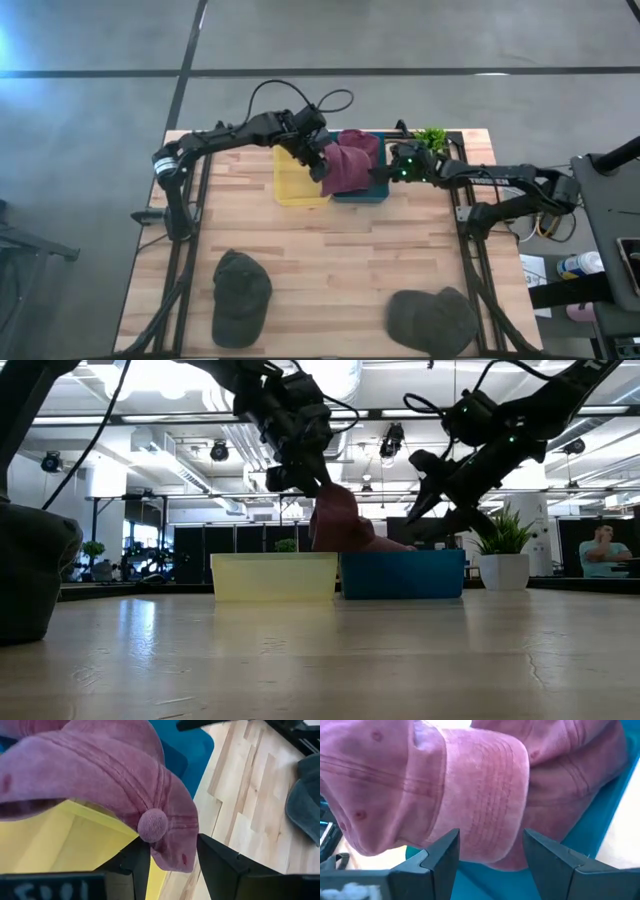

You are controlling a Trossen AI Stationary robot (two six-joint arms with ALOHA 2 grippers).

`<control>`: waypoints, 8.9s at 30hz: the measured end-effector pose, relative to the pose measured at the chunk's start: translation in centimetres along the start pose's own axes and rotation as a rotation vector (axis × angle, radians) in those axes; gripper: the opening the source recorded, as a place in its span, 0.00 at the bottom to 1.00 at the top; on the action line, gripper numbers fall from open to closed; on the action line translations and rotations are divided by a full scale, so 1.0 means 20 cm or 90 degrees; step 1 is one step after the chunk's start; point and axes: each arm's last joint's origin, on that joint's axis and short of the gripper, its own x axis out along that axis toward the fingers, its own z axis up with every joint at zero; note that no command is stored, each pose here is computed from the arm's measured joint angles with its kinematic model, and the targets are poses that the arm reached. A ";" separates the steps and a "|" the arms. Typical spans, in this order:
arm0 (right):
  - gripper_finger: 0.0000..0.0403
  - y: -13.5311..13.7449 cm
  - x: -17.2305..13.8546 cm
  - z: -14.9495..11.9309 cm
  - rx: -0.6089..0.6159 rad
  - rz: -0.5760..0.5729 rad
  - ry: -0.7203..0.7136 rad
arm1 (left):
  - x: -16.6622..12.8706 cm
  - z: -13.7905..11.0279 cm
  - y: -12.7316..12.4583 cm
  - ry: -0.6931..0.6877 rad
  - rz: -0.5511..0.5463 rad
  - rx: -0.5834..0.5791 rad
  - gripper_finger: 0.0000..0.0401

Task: Sort caps
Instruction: Put the red cap into the blue bin

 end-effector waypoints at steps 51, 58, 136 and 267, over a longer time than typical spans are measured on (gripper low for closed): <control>0.42 0.73 -0.06 0.64 -0.712 -0.064 0.262 | -0.13 -0.63 0.12 -0.434 -0.027 -0.426 0.23; 0.42 0.64 -0.07 0.59 -0.595 -0.128 0.364 | 0.01 -0.50 0.19 -0.420 -0.117 -0.461 0.23; 0.21 0.35 -0.55 0.29 -0.431 -0.148 0.244 | -0.11 0.26 -0.07 -0.163 -0.092 0.514 0.05; 0.43 0.25 -0.08 -0.04 -0.507 0.064 0.227 | 0.20 -0.14 -0.40 0.121 -0.076 0.348 0.22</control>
